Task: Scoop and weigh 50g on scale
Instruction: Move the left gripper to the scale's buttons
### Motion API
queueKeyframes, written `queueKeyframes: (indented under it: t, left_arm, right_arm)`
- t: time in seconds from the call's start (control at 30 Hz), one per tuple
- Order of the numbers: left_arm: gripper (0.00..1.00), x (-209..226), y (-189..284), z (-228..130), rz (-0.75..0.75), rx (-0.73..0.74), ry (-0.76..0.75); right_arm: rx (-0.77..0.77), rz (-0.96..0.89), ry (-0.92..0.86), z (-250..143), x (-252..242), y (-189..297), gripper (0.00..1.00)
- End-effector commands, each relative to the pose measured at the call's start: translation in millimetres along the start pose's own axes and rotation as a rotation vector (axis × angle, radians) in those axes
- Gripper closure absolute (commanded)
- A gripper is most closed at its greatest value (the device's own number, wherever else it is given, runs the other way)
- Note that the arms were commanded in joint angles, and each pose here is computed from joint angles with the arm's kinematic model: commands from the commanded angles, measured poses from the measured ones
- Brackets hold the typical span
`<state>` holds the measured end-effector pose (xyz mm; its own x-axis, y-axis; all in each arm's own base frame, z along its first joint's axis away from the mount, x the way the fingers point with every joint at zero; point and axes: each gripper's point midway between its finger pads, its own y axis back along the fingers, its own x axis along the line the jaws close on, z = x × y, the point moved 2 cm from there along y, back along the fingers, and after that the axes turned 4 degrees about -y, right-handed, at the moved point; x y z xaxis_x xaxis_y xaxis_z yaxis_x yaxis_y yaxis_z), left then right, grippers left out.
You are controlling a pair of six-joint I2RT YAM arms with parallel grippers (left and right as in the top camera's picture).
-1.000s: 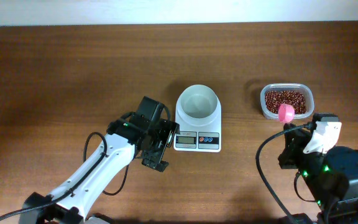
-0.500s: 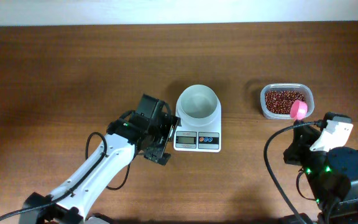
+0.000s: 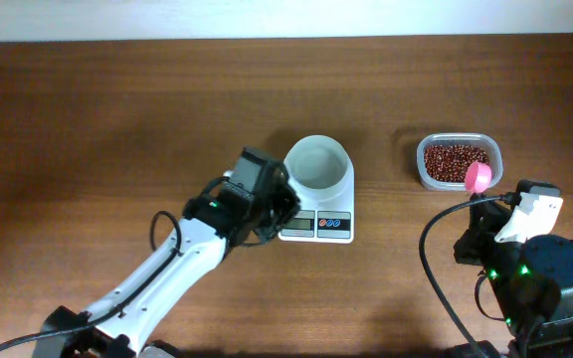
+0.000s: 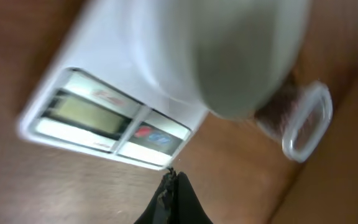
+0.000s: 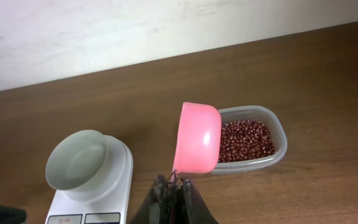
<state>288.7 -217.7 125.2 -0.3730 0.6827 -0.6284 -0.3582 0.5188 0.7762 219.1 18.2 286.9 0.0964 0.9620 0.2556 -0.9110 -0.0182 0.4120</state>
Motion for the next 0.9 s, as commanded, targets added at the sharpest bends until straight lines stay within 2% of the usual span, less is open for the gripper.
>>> queueKeyframes:
  t: [0.0, 0.03, 0.13, 0.3, 0.47, 0.63, 0.87]
  left_arm:
    - [1.0, -10.9, -3.8, -13.7, 0.03, -0.078, -0.35]
    - [1.0, -11.8, -5.4, -19.4, 0.058, -0.108, -0.437]
    - [1.0, -14.3, -6.7, -27.9, 0.107, -0.173, -0.57]
    - [1.0, -14.8, -7.7, -34.0, 0.152, -0.161, -0.939]
    - [1.0, 2.8, -22.8, -33.0, 0.239, -0.112, -1.065]
    - [1.0, 19.1, -47.7, -51.7, 0.291, -0.007, -1.247]
    - [1.0, 23.1, -65.8, -54.6, 0.296, 0.013, -1.307]
  right_arm:
    - [-0.033, -0.013, -0.004, 9.8, -1.7, 5.2, 0.96]
    - [-0.033, -0.012, -0.004, 9.7, -1.7, 5.2, 0.96]
    - [-0.033, -0.013, -0.004, 9.8, -1.7, 5.2, 0.96]
    - [-0.047, -0.007, -0.006, 13.5, -0.1, 4.0, 0.96]
    - [-0.052, -0.005, -0.007, 20.0, 4.5, -9.8, 0.96]
    - [-0.039, -0.008, -0.081, 22.5, 8.4, -28.1, 0.96]
    - [0.022, -0.011, -0.097, 12.8, 10.9, -44.0, 0.96]
